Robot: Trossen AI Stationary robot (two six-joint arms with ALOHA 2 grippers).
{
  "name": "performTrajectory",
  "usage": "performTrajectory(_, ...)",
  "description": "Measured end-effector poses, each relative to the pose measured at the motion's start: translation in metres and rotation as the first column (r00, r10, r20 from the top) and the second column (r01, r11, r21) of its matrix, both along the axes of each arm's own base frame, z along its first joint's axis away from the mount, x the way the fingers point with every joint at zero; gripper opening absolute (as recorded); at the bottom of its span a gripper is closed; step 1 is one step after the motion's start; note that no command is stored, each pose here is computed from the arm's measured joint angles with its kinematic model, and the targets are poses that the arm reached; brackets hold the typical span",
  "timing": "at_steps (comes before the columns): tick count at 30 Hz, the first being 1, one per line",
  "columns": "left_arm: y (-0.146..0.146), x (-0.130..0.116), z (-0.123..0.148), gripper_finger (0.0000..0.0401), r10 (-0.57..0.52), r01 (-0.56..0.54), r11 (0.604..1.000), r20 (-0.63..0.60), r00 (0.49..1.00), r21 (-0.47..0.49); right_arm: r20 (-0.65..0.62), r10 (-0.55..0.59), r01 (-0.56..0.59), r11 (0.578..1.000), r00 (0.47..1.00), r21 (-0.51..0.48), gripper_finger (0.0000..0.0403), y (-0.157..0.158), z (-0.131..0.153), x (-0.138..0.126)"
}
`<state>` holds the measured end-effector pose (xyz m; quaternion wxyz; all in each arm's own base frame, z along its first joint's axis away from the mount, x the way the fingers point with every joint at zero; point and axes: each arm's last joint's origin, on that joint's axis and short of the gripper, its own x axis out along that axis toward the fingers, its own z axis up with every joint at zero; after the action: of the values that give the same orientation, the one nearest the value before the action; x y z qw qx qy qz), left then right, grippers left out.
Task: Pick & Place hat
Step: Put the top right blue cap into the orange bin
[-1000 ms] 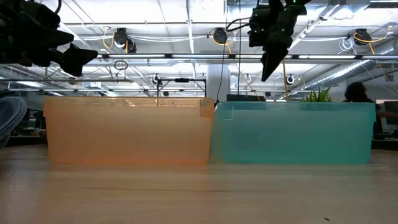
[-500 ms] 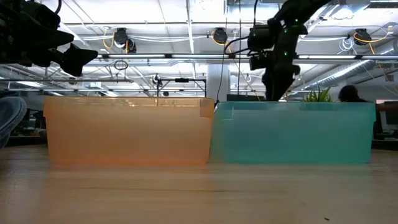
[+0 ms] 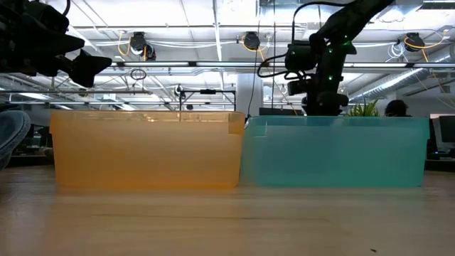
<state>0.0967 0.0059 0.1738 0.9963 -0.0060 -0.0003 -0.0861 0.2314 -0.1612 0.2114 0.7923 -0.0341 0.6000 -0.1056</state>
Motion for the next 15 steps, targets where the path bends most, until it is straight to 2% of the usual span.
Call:
performTrajectory(7, 0.000, 0.000, 0.000, 0.0310, 0.000, 0.000, 1.000, 0.000, 1.000, 0.000, -0.012, -0.005, 0.005, 1.000, 1.000, 0.011, 0.0324, 0.005, -0.017, -0.004)
performTrajectory(15, 0.000, 0.000, 0.000, 0.0310, 0.000, 0.000, 1.000, 0.000, 1.000, 0.000, 0.009, 0.040, -0.039, 0.997, 0.999, -0.064, 0.0324, 0.007, -0.035, -0.006)
